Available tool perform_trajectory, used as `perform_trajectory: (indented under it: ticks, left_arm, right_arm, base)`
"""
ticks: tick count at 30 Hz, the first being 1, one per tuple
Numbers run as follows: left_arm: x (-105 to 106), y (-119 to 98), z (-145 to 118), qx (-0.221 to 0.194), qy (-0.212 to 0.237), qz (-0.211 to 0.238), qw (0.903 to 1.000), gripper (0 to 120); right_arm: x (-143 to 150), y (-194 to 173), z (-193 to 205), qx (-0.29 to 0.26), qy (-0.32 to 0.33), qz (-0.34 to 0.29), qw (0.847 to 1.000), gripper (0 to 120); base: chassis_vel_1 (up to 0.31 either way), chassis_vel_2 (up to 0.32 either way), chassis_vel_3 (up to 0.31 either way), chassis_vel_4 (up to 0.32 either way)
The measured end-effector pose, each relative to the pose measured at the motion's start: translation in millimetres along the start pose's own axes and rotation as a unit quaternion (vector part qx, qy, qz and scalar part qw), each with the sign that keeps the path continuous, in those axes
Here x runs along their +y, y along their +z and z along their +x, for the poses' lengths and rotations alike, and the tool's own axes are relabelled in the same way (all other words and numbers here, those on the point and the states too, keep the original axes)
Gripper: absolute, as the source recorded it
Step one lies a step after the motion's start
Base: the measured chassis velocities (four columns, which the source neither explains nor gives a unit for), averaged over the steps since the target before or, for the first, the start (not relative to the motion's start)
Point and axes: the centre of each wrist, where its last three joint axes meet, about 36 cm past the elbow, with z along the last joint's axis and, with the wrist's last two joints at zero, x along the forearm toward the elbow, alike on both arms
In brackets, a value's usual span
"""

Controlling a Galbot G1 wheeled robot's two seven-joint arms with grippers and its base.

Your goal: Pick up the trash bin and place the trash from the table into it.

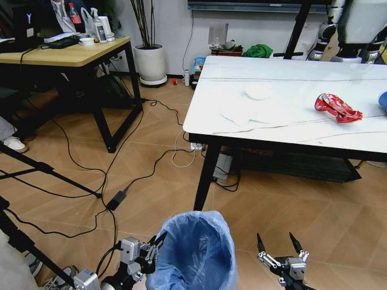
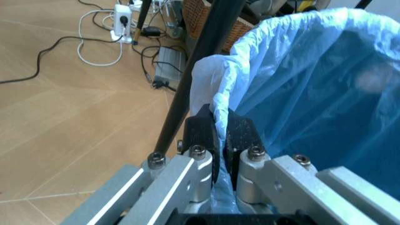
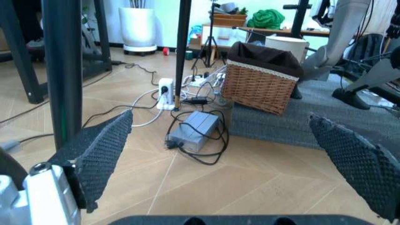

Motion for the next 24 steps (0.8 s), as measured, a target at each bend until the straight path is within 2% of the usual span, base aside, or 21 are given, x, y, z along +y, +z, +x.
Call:
perform_trajectory:
  ticks: [24]
  left_arm:
    - [0.0, 2.6, 0.0, 0.000, 0.003, -0.005, 1.0000, 0]
  right_arm:
    - [-0.1, 0.8, 0.4, 0.001, 0.001, -0.001, 1.000, 100]
  base:
    - [-0.016, -0.017, -0.019, -0.019]
